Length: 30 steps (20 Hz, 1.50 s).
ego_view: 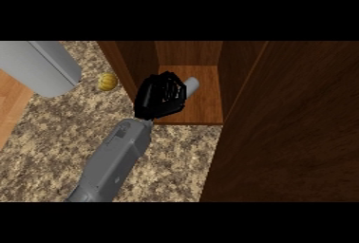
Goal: Pick up the bottled water, place it into the cabinet and close the cabinet
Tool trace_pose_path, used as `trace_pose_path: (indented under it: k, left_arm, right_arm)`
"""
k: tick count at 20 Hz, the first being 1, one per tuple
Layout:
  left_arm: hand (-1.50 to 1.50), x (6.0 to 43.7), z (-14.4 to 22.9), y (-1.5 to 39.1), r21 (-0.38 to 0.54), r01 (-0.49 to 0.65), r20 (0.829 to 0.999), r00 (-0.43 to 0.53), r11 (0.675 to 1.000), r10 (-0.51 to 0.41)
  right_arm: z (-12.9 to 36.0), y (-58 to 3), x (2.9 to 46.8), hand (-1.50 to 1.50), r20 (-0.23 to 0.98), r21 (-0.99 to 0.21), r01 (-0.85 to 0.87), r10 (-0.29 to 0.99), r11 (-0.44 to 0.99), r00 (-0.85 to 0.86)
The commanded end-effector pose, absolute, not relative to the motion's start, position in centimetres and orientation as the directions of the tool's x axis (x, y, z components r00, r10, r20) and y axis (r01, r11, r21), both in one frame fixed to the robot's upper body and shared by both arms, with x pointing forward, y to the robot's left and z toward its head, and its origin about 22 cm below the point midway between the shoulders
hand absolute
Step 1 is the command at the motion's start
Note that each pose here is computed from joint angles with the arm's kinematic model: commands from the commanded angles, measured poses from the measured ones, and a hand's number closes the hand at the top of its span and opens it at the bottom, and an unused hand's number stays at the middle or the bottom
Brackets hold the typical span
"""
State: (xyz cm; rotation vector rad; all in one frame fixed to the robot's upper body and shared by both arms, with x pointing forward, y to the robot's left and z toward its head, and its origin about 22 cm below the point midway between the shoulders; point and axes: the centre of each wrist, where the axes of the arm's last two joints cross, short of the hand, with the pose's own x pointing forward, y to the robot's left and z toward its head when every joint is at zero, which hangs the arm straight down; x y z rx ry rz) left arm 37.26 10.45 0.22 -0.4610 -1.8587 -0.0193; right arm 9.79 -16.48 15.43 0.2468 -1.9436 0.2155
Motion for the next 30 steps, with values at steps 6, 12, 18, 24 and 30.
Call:
trace_pose_path:
  k: [6,12,18,24,30]
  left_arm:
    - [1.50,29.8,-0.4,14.4,-0.318,0.282,0.896,-0.223,0.905,0.384]
    - [1.50,24.1,0.2,17.6,-0.354,0.269,0.883,-0.220,0.896,0.415]
    - [1.50,18.7,1.2,21.6,-0.325,0.236,0.884,-0.267,0.916,0.382]
    - [1.50,14.6,1.2,24.9,-0.322,0.214,0.891,-0.261,0.922,0.371]
    - [1.50,12.9,3.0,27.5,-0.312,0.187,0.883,-0.306,0.932,0.357]
  right_arm:
    - [17.2,-17.6,8.2,1.50,0.918,-0.112,-0.311,-0.021,0.944,-0.396]
    - [18.1,-17.0,7.9,1.50,0.942,-0.117,-0.518,-0.071,0.847,-0.328]
    - [17.3,-14.8,7.9,1.50,0.942,-0.118,-0.629,-0.115,0.768,-0.316]
    - [18.3,-13.0,8.9,1.50,0.939,-0.124,-0.612,-0.108,0.781,-0.327]
    - [19.9,-10.0,10.7,1.50,0.927,-0.127,-0.607,-0.124,0.784,-0.355]
